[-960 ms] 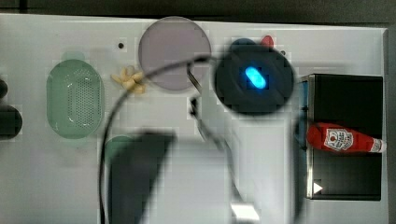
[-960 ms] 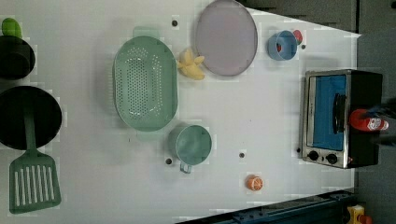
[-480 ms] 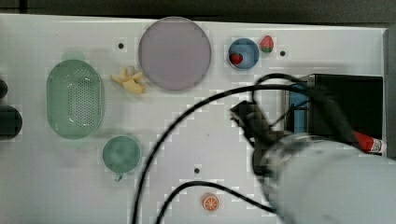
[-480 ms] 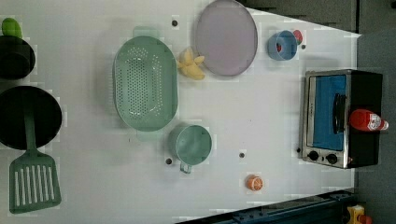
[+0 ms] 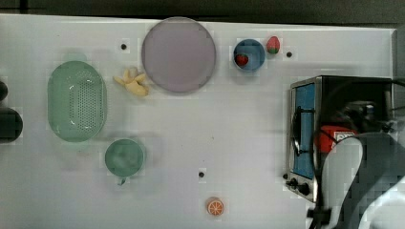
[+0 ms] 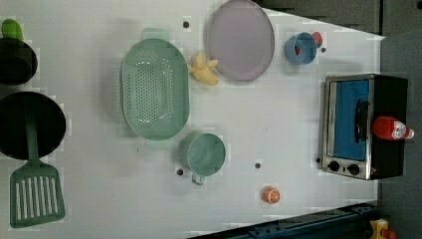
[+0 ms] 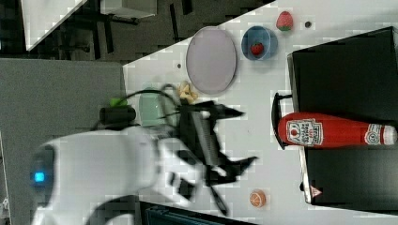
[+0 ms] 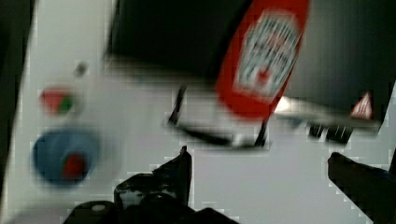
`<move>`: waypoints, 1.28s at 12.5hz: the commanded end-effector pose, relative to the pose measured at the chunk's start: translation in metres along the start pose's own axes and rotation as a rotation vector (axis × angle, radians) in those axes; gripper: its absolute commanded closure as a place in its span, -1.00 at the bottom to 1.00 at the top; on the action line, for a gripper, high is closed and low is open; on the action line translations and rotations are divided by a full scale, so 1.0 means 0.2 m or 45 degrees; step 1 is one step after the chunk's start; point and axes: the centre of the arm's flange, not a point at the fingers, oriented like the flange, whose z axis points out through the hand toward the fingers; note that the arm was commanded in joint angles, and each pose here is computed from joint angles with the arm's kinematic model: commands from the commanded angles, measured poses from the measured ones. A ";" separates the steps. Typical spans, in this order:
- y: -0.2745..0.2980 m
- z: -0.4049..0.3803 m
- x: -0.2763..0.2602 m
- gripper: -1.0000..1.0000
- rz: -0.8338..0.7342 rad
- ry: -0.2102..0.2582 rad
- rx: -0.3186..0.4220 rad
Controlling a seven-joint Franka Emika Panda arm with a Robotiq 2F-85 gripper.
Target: Pick Ketchup from oven and place it on table.
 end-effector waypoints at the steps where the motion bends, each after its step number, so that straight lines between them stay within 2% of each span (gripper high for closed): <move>1: 0.04 -0.06 0.16 -1.00 0.029 0.066 0.075; 3: 0.05 0.10 0.28 -1.00 0.087 0.102 0.028; 4: 0.06 0.20 0.33 -1.00 0.169 0.073 0.032; 5: 0.06 0.27 0.35 -1.00 0.245 0.016 0.049; 6: 0.06 0.33 0.37 -1.00 0.267 0.003 0.032; 9: 0.03 0.47 0.42 -1.00 0.310 0.030 0.044; 14: 0.03 0.67 0.43 -1.00 0.347 -0.017 -0.016; 15: 0.04 0.68 0.42 -0.49 0.349 -0.023 -0.021; 16: 0.03 0.67 0.42 -0.26 0.345 -0.021 -0.013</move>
